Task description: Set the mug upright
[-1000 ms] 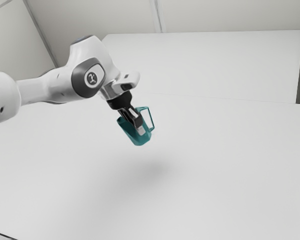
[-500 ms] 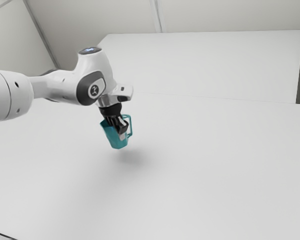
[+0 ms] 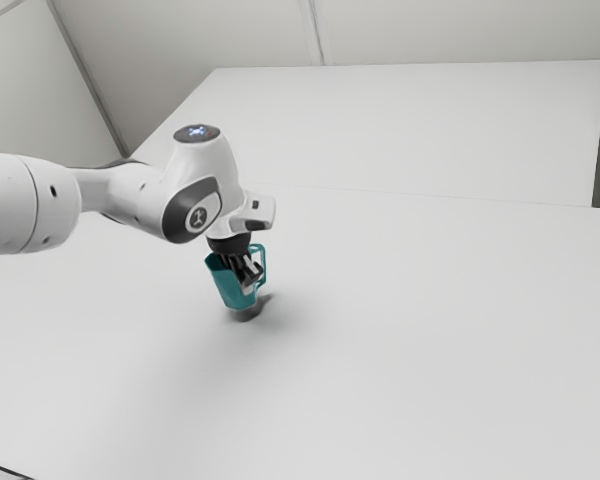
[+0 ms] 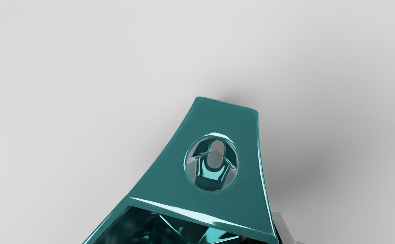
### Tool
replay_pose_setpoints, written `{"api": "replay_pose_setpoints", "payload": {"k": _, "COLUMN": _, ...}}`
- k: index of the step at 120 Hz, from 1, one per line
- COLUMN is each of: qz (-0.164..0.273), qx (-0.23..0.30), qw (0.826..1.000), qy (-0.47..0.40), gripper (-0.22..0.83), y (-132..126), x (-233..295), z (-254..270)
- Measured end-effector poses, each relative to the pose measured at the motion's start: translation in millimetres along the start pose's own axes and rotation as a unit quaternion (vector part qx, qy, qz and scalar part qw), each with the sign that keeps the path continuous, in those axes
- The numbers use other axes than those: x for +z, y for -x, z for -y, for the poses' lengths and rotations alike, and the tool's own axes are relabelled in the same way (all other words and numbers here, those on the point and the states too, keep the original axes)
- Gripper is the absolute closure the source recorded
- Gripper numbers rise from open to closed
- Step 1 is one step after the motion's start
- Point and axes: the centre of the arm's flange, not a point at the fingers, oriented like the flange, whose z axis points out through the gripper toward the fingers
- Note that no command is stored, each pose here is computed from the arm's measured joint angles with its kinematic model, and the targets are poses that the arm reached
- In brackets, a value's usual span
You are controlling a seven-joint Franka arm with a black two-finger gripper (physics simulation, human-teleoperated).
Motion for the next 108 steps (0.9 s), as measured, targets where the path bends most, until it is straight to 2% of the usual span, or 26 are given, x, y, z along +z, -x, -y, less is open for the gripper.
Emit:
{"api": "replay_pose_setpoints", "payload": {"k": 72, "qz": -0.011, "qx": -0.027, "qw": 1.0, "qy": -0.003, "gripper": 0.78, "y": 3, "x": 22, "z": -5}}
{"api": "replay_pose_setpoints", "payload": {"k": 108, "qz": -0.014, "qx": -0.034, "qw": 0.999, "qy": 0.001, "gripper": 0.55, "y": 3, "x": 22, "z": -5}}
